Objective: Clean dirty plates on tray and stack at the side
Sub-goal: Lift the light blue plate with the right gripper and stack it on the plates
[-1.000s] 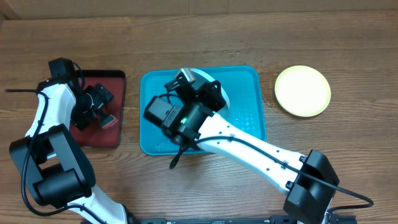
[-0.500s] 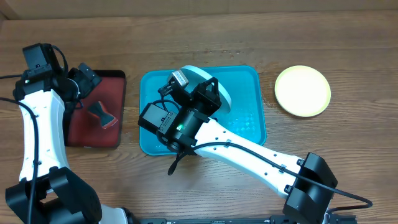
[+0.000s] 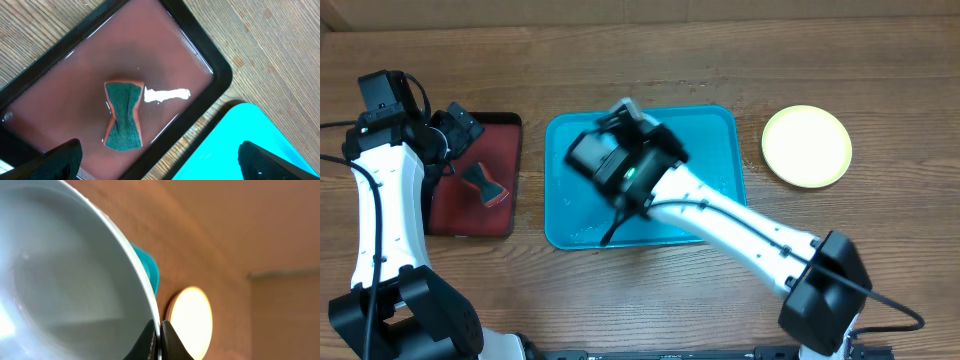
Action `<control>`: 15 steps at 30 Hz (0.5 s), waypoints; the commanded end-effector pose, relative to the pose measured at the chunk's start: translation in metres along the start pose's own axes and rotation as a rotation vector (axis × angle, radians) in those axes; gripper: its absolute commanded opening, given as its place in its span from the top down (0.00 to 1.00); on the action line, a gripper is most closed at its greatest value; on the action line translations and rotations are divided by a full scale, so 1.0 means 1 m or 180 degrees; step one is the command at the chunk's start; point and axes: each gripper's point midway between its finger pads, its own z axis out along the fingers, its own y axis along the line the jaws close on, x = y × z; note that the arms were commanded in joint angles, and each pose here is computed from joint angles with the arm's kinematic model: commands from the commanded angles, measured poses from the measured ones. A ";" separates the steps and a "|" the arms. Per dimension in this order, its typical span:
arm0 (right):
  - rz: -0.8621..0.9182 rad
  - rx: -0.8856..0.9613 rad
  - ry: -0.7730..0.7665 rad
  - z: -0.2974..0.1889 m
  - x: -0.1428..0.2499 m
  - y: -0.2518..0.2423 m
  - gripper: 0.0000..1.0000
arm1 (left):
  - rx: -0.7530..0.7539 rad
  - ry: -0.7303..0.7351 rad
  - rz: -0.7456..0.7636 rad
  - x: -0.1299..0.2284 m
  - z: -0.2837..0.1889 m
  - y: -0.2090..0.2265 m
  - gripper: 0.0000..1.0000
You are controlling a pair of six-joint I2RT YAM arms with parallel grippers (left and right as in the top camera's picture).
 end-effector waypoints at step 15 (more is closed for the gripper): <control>0.2717 -0.1789 0.2024 0.122 0.126 -0.120 0.96 | 0.0020 0.0013 -0.0011 -0.001 0.002 -0.002 0.00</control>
